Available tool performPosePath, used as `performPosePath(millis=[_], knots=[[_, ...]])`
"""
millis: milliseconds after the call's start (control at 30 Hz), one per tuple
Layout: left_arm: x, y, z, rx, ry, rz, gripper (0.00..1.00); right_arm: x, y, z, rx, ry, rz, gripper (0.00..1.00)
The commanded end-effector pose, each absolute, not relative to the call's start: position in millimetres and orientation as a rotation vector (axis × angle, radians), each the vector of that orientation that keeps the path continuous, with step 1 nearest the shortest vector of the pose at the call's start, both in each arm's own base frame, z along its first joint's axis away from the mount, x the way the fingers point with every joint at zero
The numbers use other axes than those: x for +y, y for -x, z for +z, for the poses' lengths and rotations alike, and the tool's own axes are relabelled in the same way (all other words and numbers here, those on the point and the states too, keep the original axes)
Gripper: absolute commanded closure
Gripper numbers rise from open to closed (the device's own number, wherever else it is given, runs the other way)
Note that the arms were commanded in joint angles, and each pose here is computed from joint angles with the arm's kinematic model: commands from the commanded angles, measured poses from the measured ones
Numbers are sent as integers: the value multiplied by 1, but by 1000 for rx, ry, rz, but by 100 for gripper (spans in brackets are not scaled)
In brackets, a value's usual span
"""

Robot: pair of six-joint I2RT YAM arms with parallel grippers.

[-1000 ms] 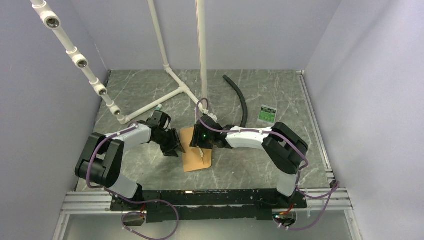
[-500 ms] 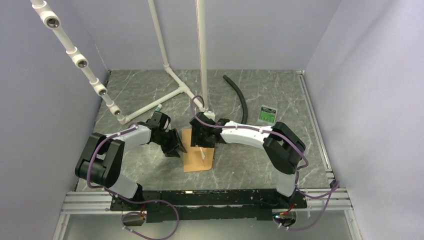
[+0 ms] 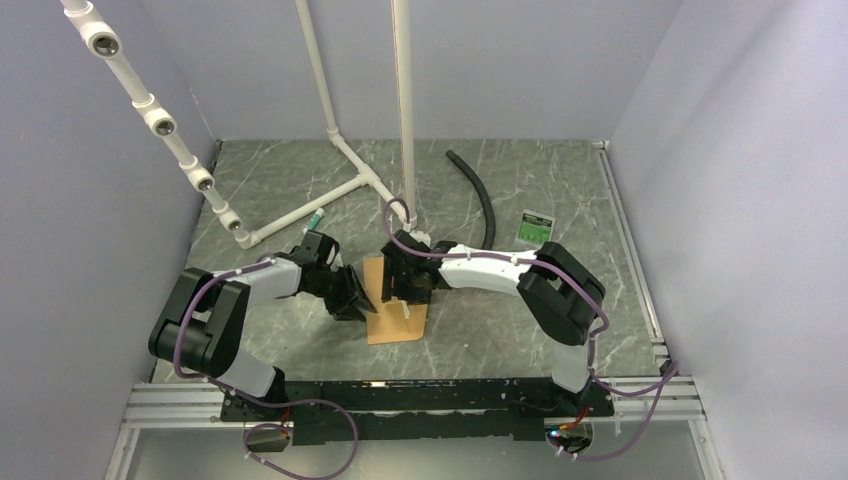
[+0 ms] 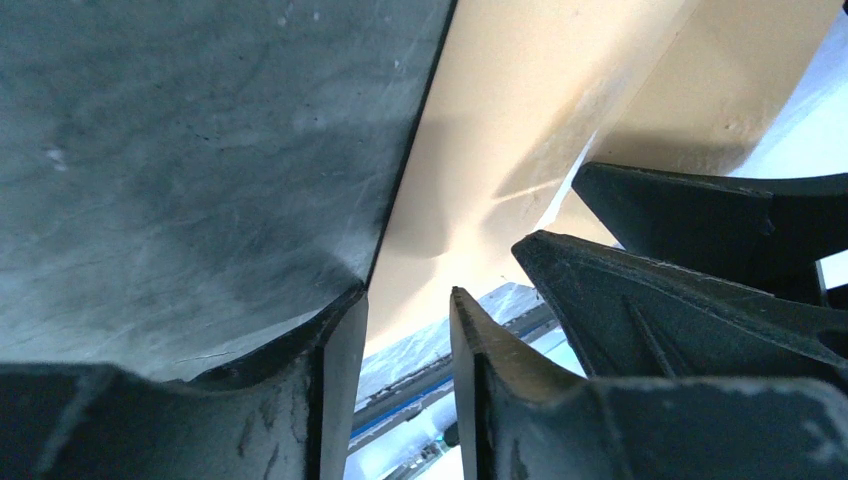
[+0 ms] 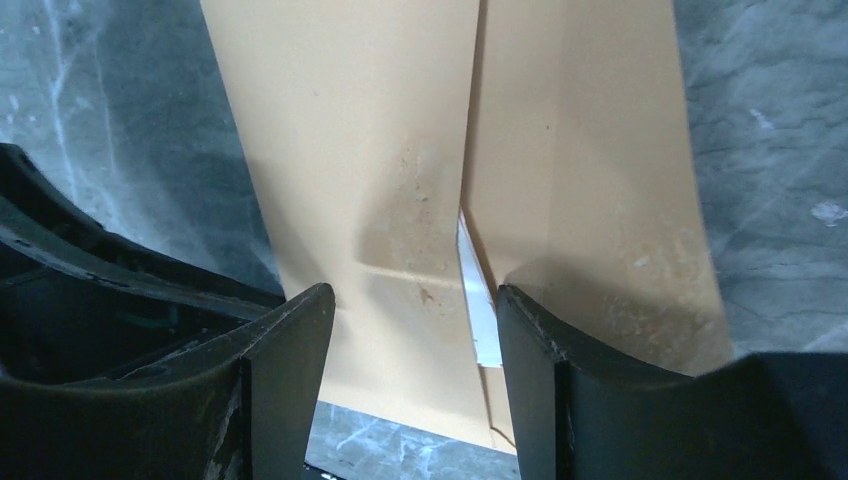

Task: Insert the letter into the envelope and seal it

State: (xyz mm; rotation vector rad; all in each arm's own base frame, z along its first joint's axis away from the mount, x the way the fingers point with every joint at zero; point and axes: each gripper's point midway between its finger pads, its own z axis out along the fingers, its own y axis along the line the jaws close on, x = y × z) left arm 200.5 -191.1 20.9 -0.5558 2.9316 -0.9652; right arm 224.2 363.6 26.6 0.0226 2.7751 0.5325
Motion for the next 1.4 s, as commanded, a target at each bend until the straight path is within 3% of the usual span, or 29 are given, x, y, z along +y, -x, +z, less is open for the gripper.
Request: performPosePath(millis=[0,400,567,700,1033,1200,1367], knots=[[-194,-197,15,2917,587,-1007,60,371,-207,19,2835,-49,626,36],[-200,-199,24,2852,649,-1093,62,373,-201,24,2853,-191,760,36],[-178,-203,31,2852,631,-859,60,367,-218,50,2763,-157,693,36],[-154,-220,60,2758,539,-660,50,364,-240,98,2598,-70,691,36],[-110,-302,116,2538,399,-223,8,317,-272,176,2206,179,532,36],[-89,-349,112,2580,162,94,7,306,-277,179,2226,254,494,36],[-75,-388,96,2613,-24,304,18,302,-269,178,2217,345,562,36]])
